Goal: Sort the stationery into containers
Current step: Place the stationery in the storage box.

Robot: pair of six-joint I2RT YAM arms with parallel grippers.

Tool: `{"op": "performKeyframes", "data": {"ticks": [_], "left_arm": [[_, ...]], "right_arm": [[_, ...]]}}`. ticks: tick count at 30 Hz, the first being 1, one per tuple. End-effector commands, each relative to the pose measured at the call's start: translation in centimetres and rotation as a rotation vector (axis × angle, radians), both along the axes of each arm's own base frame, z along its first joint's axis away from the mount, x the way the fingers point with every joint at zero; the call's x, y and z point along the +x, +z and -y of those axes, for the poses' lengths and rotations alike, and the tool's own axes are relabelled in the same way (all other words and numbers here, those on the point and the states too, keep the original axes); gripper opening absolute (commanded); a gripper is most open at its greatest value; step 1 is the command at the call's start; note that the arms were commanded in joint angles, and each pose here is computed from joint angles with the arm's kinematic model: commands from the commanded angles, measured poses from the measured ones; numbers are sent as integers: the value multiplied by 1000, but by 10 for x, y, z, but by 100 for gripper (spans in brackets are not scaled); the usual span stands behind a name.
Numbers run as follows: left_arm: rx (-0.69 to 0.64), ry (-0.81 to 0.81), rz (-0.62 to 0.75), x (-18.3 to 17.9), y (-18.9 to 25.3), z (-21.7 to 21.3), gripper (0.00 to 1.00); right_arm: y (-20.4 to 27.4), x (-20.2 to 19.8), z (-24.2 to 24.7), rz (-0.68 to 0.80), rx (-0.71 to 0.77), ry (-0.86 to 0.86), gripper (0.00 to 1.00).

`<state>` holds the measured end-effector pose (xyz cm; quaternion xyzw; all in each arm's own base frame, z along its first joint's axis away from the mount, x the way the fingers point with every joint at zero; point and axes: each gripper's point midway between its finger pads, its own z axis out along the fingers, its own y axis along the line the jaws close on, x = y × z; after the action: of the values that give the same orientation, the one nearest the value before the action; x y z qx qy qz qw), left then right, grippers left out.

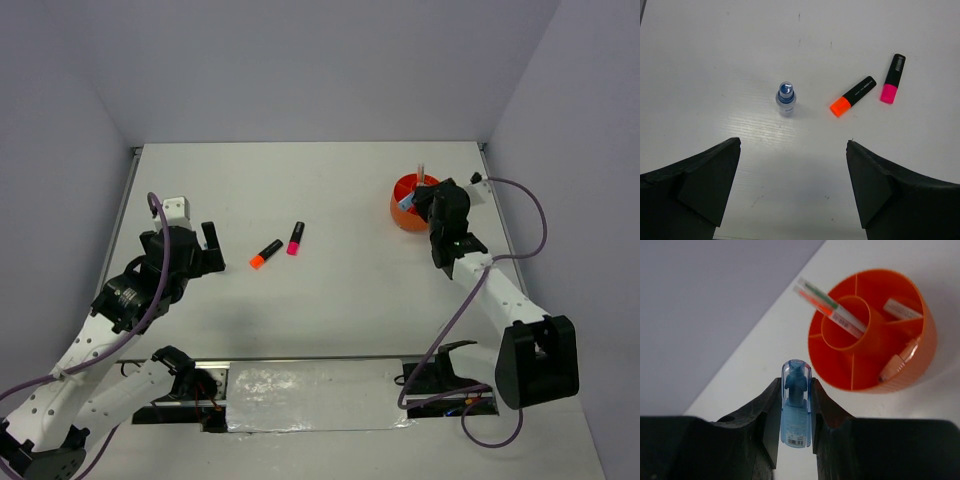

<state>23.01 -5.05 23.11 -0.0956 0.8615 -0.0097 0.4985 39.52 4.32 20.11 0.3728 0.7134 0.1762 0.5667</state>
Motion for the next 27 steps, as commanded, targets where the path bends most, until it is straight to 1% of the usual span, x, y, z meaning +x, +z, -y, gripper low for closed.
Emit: {"op": "performKeyframes", "data": {"ticks": [1, 4, 6, 7, 8, 11, 13, 19, 23, 27], "left_arm": [[-1, -18, 35, 3, 8, 2, 99], [-2, -25, 34, 4, 8, 3, 99], [-3, -28, 35, 4, 8, 3, 99], [-1, -32, 30, 4, 6, 4, 99], [-3, -37, 32, 4, 7, 5, 99], [-2, -42, 27, 5, 6, 6, 99], [-2, -45, 26, 5, 5, 7, 99], [-1, -54, 22, 6, 4, 9, 99], [5, -60, 13, 7, 3, 10, 99], [7, -60, 4, 8, 0, 11, 99]], "right_arm": [[44, 20, 18, 181, 86, -81, 0], [34, 22, 36, 196, 148, -132, 0], [28, 18, 48, 236, 177, -166, 0], [17, 15, 52, 231, 181, -177, 0], [22, 16, 59, 266, 189, -191, 0], [13, 20, 62, 269, 194, -192, 0], [5, 24, 78, 272, 202, -217, 0], [-6, 33, 82, 294, 244, -189, 0], [-16, 39, 78, 265, 236, -165, 0], [-25, 36, 79, 269, 241, -169, 1]]}}
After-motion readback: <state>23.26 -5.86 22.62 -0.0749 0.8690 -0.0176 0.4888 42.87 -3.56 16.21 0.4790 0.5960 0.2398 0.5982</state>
